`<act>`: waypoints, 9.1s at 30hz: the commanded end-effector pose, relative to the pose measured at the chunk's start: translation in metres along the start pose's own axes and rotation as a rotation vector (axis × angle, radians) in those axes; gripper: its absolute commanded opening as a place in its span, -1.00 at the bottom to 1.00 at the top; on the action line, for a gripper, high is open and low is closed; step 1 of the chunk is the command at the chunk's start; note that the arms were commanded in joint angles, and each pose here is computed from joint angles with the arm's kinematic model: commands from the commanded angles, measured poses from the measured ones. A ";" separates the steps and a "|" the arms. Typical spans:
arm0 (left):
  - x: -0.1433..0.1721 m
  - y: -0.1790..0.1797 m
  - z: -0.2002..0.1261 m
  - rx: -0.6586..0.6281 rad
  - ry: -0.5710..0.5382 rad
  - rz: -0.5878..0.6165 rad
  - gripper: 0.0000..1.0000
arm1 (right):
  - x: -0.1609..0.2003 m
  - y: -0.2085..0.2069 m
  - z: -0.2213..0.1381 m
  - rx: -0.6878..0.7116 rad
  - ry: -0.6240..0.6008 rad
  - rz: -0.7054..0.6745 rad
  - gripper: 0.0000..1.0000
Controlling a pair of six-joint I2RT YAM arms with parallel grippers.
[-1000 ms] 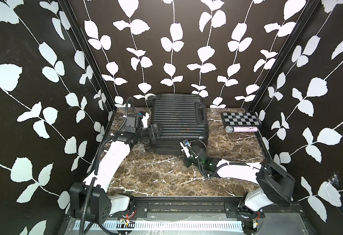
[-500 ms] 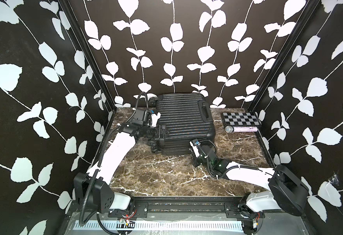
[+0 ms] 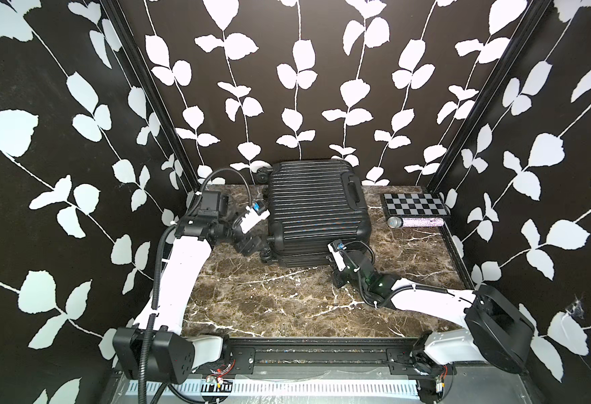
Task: Close the suitcase zippers
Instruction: Zip the zipper on the suitcase.
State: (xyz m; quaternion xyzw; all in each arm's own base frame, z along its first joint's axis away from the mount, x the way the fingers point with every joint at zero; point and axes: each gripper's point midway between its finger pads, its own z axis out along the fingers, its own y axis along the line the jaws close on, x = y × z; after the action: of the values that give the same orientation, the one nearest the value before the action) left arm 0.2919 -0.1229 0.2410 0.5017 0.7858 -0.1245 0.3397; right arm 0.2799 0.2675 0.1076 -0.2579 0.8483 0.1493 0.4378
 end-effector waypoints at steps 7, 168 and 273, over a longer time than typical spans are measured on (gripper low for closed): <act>0.020 0.008 0.029 0.070 0.035 0.352 0.68 | -0.007 -0.008 -0.006 0.024 -0.016 0.004 -1.00; -0.123 -0.062 0.108 -0.213 -0.545 -0.941 -1.00 | -0.066 0.116 0.006 -0.488 -0.341 0.473 -1.00; -0.120 -0.108 0.127 -0.041 -0.237 -0.553 -0.56 | -0.072 0.127 0.005 -0.548 -0.283 0.575 -1.00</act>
State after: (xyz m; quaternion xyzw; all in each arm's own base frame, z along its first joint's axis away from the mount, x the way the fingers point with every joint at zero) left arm 0.2699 -0.2983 0.1801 0.2513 0.8858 -0.1907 0.3403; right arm 0.2658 0.3575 0.1120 -0.0627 0.8114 0.4210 0.4006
